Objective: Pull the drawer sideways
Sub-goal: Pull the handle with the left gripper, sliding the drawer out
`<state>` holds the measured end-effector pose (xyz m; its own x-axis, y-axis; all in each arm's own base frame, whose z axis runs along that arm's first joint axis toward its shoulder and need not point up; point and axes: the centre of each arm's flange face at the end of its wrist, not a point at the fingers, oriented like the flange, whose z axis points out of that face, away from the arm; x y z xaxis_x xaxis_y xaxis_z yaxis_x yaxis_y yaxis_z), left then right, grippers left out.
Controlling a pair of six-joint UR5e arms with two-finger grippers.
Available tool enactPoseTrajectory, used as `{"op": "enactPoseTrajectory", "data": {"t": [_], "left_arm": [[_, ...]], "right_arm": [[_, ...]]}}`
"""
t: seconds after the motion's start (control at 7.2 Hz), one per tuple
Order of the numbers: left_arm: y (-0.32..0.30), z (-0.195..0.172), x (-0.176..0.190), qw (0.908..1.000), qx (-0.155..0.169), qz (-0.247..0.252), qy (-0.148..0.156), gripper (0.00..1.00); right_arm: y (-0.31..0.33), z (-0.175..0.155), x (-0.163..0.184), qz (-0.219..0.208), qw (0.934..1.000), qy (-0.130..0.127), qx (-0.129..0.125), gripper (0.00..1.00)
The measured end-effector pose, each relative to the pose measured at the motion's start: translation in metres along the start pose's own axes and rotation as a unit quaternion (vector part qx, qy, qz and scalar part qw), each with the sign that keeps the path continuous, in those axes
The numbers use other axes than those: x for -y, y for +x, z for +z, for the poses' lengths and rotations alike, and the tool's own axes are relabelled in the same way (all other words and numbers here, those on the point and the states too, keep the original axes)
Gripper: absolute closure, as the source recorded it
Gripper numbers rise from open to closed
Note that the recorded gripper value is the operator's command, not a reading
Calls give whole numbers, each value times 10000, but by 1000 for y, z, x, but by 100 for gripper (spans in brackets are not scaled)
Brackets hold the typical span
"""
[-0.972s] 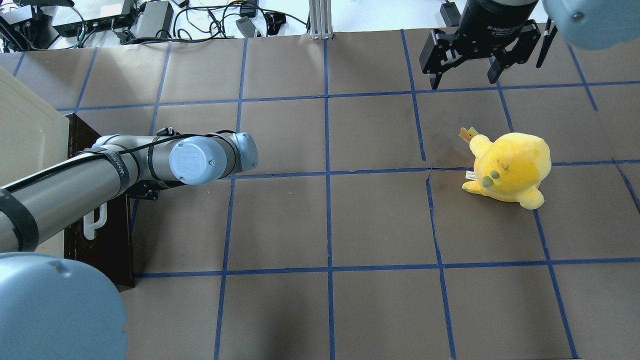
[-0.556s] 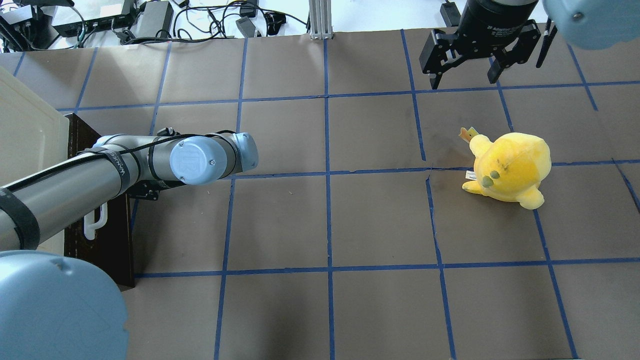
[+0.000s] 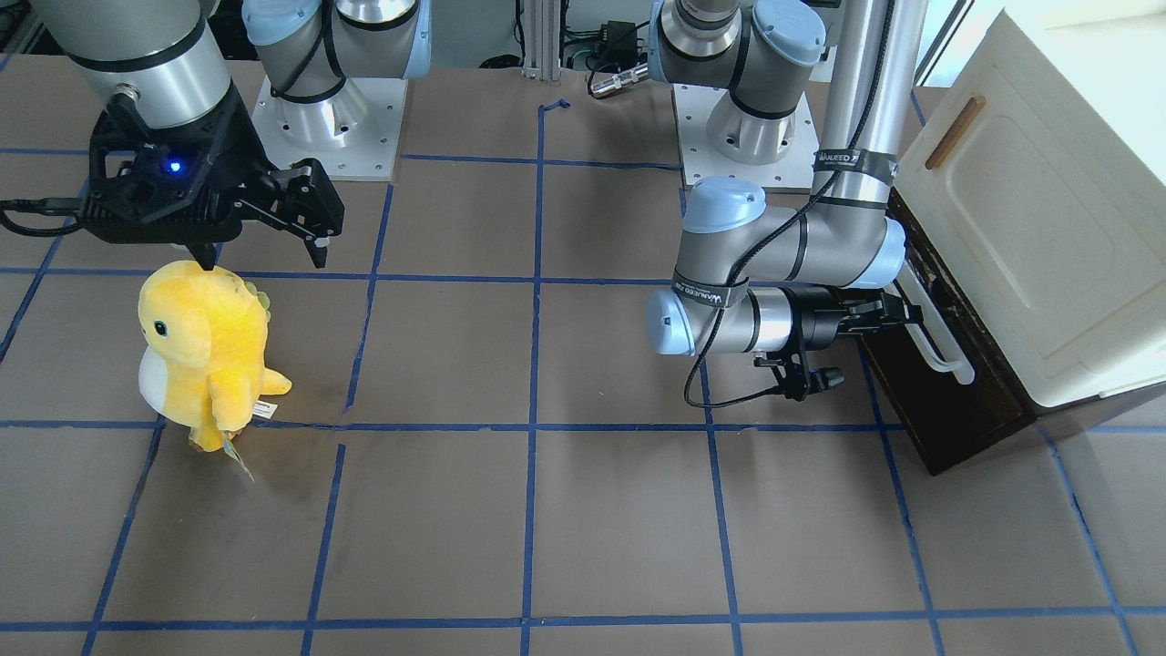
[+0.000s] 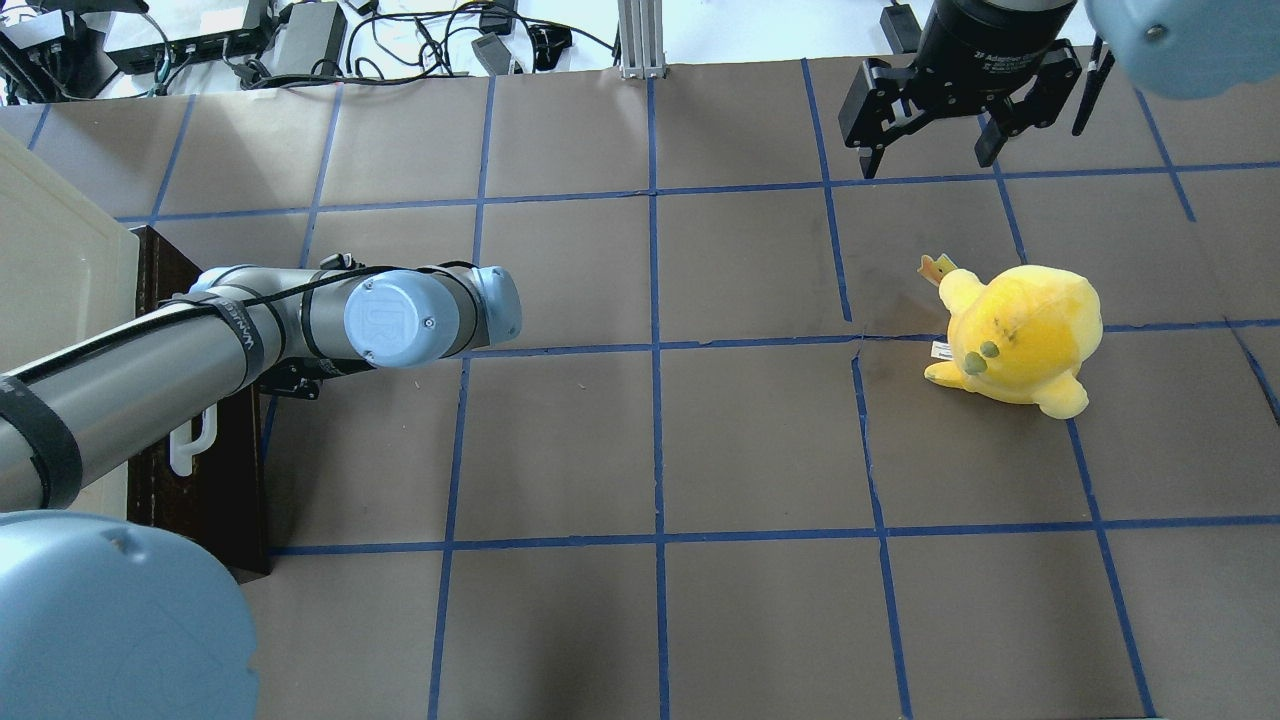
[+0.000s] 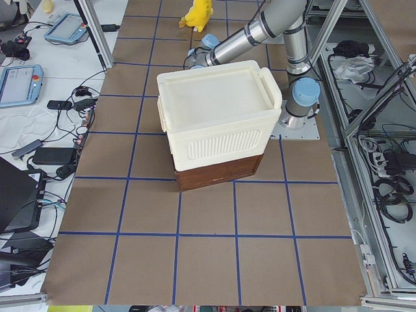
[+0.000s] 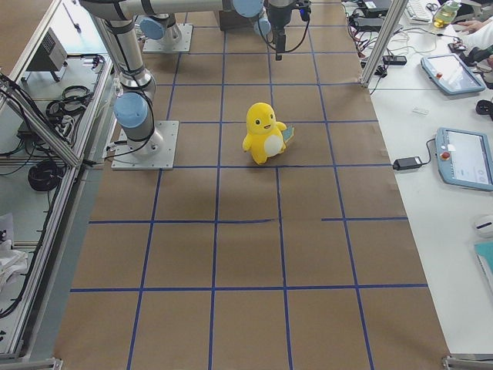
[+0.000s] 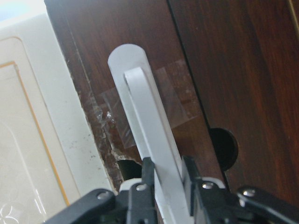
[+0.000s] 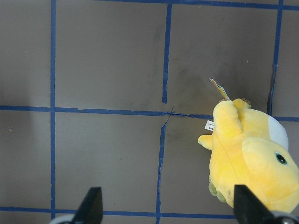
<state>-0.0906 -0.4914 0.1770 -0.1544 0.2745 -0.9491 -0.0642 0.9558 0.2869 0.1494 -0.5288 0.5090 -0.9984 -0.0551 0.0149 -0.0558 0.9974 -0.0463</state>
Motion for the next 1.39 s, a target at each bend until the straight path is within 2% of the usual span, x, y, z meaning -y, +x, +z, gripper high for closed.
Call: {"op": "enactPoseTrajectory", "data": {"t": [1.39], "left_arm": [[7,-29,-7,9996,82,48,281,78]], "right_arm": [[0,0,0,0,10000,0,1,0]]}}
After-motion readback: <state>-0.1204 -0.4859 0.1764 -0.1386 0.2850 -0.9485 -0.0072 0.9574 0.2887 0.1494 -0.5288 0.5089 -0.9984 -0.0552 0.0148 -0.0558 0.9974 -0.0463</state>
